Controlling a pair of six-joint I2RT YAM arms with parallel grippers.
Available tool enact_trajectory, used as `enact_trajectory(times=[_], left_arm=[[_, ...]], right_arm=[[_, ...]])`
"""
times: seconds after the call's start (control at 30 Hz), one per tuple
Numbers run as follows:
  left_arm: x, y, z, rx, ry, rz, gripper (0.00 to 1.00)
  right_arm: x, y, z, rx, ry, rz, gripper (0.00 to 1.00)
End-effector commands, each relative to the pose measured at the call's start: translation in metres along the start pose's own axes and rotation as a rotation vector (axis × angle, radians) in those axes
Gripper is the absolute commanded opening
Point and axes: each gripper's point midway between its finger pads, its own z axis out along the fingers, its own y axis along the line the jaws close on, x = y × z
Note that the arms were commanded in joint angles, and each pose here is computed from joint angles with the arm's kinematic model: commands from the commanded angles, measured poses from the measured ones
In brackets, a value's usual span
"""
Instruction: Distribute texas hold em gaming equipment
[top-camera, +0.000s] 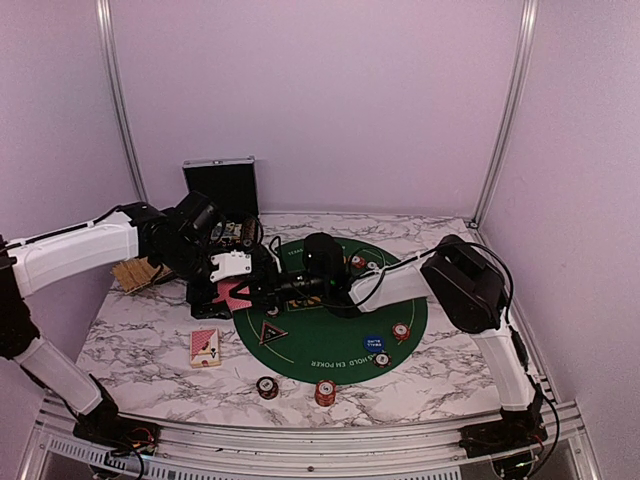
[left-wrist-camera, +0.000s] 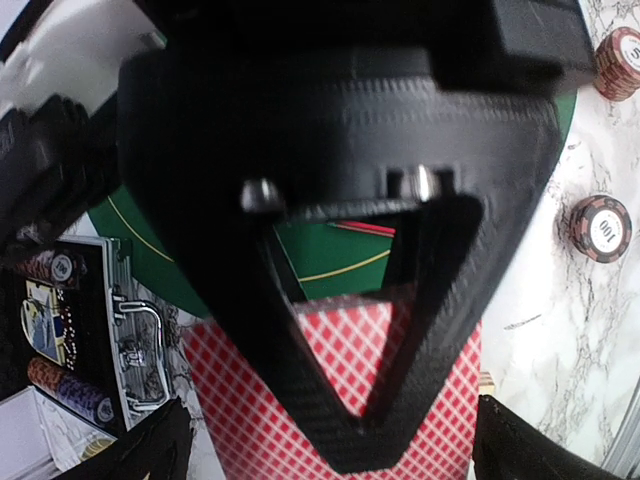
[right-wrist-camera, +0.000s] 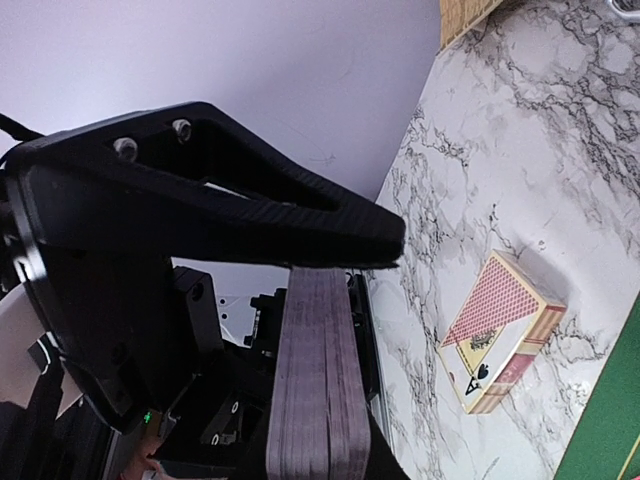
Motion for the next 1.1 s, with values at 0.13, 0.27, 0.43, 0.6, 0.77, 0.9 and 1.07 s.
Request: enact_trajectory(times=[0.13,0.27,0.43,0.6,0.77,0.9,1.07], left_arm=[[0.000,-0.007,0.006,0.037,0.059,0.100,0.99],[0.005,-0.005,0.011,0.028,0.089,0.115,0.99],[0.002,0.000,0.014,0.006,0.082,0.132,0.99],[-0.001,0.008,0.014,-0.035,0.062,0.125,0.99],[-0.004,0.005,0.014,-0.029,0.036,0.110,0.97],[-0.002,0.003,0.016,-0.026,0.033,0.108,0.91],[-0.005,0.011,0.012,-0.068,0.010,0.106,0.80]], right_arm=[[-0.006,0.029,0.001,-0.035,-0.012,-0.053,0.00],[-0.006,0.028,0.002,-0.033,-0.014,-0.036,0.00],[-0.006,0.027,0.000,-0.044,-0.018,-0.008,0.00],[-0.007,0.029,-0.005,-0.062,-0.027,0.016,0.00],[-0.007,0.036,-0.009,-0.089,-0.028,0.024,0.00],[-0.007,0.039,-0.009,-0.097,-0.029,0.025,0.00],[-0.006,0.035,-0.011,-0.083,-0.031,0.040,0.00]])
